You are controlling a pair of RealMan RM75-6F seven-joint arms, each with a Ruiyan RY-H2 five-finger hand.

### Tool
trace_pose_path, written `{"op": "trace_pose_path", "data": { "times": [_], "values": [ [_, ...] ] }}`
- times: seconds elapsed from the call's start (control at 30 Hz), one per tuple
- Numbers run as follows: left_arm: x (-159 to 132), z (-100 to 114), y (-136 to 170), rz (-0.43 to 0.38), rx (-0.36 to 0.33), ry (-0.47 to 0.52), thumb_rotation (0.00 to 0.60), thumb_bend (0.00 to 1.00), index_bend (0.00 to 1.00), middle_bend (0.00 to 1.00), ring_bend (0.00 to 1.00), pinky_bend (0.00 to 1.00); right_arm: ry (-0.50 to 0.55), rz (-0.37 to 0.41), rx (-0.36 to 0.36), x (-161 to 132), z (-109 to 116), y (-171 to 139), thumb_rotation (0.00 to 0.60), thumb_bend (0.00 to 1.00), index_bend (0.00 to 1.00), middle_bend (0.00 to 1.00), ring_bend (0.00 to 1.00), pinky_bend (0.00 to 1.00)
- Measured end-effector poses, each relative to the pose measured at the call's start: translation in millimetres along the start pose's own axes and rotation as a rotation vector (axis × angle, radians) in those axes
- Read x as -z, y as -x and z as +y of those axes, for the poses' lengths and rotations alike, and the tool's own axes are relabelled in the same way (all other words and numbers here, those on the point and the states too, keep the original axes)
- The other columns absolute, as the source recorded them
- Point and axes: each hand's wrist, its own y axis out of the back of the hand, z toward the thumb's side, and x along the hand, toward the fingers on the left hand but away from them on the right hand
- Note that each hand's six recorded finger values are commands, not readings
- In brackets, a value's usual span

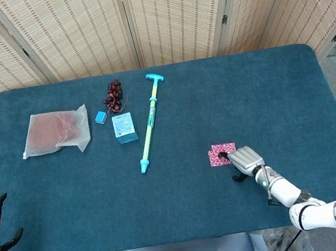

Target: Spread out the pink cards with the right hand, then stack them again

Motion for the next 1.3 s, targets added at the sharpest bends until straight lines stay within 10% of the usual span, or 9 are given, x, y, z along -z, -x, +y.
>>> {"op": "trace_pose_path", "data": {
  "times": [1.3],
  "values": [
    [0.2,-2.6,1.2,-0.001,0.001,0.003,0.6,0.26,0.14,0.03,0.05,0.13,-0.098,0.035,-0.026,-17.1,-17.7,-36.3,0.6,0.37,0.16,1.0,1.0,1.0]
  ]
}}
